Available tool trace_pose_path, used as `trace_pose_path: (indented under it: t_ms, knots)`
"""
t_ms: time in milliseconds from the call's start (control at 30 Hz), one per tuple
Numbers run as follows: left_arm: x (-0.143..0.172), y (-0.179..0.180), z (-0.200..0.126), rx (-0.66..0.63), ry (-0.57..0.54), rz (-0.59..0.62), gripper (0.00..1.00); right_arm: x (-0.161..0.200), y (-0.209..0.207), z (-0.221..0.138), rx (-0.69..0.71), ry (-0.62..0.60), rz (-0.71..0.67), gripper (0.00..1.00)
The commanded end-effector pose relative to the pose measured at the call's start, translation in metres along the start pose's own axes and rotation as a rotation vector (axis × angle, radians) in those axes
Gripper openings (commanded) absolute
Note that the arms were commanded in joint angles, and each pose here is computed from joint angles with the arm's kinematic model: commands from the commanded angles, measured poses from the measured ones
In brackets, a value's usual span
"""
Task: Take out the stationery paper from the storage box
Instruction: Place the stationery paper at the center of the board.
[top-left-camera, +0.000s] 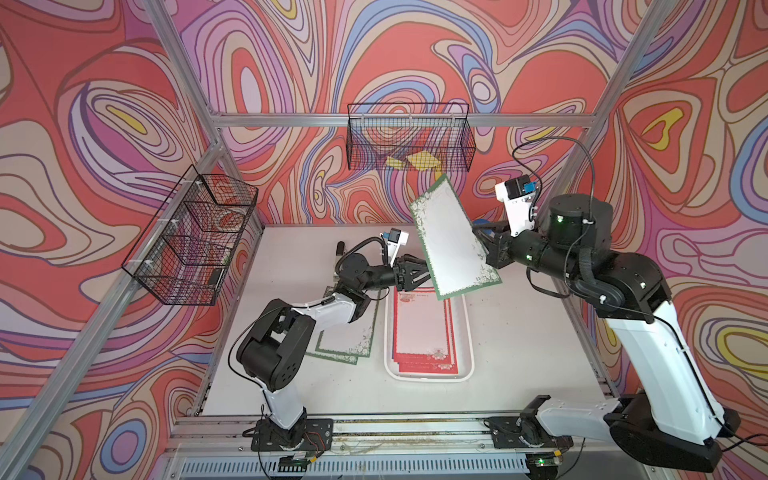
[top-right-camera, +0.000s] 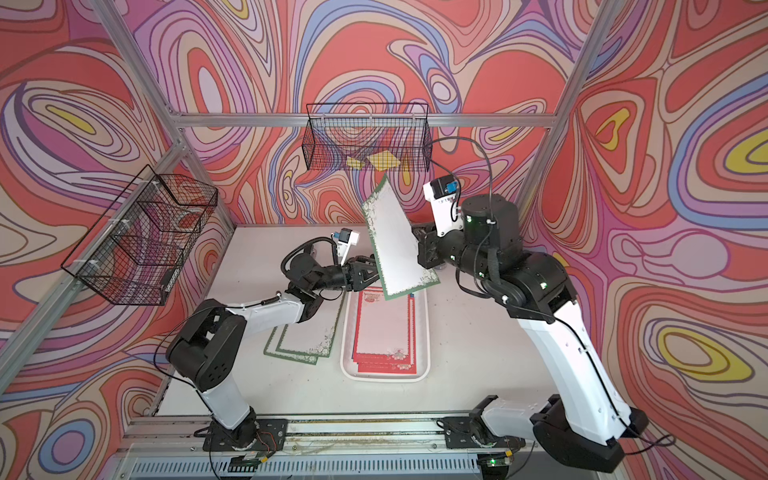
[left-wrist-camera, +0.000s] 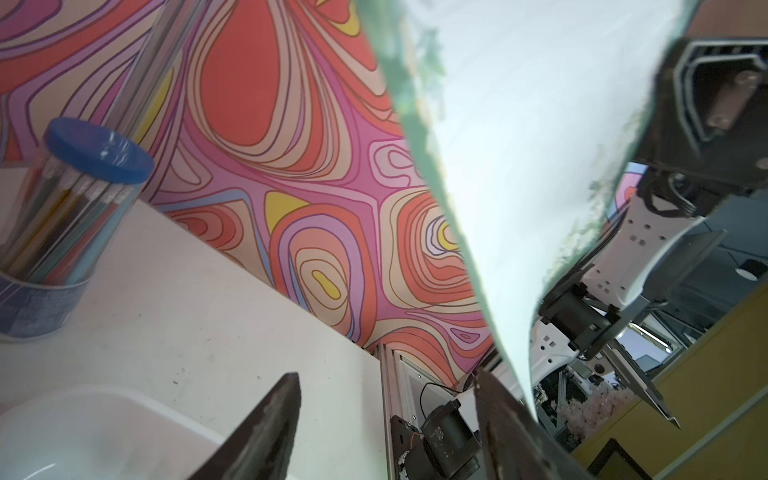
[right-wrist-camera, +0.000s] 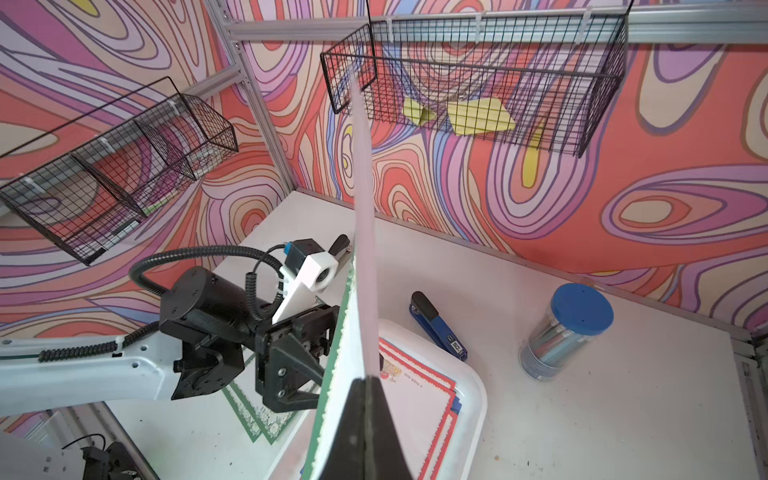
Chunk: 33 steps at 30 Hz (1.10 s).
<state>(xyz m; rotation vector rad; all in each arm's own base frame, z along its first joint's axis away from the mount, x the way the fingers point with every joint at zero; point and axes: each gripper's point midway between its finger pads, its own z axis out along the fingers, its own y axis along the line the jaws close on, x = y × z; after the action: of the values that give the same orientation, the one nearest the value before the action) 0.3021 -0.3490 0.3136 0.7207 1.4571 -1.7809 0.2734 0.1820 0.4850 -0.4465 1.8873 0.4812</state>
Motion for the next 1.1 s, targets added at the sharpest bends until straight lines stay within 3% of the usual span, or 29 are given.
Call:
trace_pose_path:
  t_ms: [0,500,833,1067]
  knots:
    - [0.001,-0.036,-0.006,0.095,0.015,0.184,0.73,-0.011,0.009,-0.016,-0.040,-0.030,-0.011,0.00]
    - [0.000,-0.043,-0.003,0.150,0.060,0.297,0.74,-0.049,0.027,-0.045,-0.129,-0.123,-0.057,0.00]
    - [-0.021,-0.092,-0.005,0.239,0.064,0.450,0.74,-0.050,0.031,-0.048,-0.149,-0.127,-0.074,0.00]
    - [-0.045,-0.116,-0.006,0.237,-0.002,0.470,0.72,-0.052,0.041,-0.053,-0.211,-0.157,-0.068,0.00]
